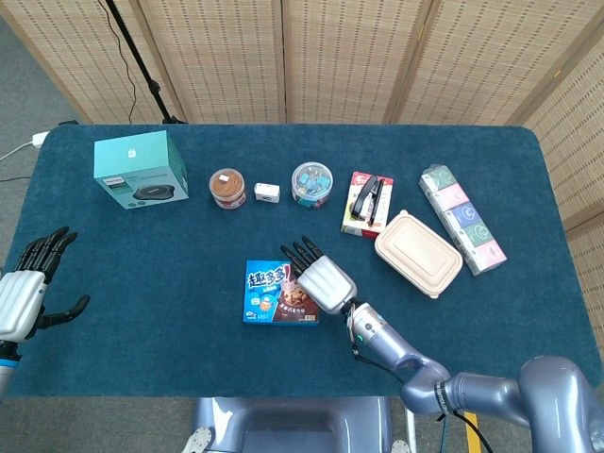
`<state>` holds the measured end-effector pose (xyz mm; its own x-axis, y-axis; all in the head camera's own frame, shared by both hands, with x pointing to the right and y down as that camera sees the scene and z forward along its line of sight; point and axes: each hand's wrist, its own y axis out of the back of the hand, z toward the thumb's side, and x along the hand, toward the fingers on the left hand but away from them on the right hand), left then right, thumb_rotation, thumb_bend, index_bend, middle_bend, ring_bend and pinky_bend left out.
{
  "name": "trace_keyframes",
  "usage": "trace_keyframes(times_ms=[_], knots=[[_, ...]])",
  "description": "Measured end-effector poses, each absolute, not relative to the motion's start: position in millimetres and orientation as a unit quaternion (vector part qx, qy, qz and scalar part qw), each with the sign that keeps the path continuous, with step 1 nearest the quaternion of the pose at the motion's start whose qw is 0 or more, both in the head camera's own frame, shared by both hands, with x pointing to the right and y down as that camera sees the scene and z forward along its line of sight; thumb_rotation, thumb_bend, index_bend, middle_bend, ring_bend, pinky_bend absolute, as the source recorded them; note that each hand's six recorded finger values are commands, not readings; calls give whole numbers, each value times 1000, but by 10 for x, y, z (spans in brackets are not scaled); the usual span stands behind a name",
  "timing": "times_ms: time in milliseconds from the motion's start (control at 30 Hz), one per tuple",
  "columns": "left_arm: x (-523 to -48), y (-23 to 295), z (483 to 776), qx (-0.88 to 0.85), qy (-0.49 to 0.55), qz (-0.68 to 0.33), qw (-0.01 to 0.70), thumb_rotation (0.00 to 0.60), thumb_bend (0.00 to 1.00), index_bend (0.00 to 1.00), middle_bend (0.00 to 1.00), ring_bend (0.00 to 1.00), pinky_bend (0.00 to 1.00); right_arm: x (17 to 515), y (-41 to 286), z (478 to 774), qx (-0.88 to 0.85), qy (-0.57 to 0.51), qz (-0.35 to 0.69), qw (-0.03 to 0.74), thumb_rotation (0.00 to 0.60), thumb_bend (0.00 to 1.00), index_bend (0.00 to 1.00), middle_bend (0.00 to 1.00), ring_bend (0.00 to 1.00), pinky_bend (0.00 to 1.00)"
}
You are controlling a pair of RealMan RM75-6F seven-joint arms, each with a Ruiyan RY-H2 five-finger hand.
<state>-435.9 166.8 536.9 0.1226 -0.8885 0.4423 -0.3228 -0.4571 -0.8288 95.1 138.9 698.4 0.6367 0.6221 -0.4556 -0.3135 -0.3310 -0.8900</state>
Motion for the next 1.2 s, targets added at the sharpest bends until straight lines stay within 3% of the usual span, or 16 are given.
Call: trace_keyframes(times_ms=[500,967,1200], knots=[[-4357,1672,5364,-693,438,-497,284,600,283,0,0,0,0,817,1618,6868,-713,-91,382,580,600,1000,434,0,0,0],[-4368,1672,5355,-693,440,-496,283,600,283,0,0,0,0,950,1412,6971,-696,-103,417,576,600,1000,431,0,0,0],[-4371,1673,5354,-693,440,-496,283,600,283,0,0,0,0,941,1304,6867,-691,-126,416,578,600,1000,424,0,0,0]])
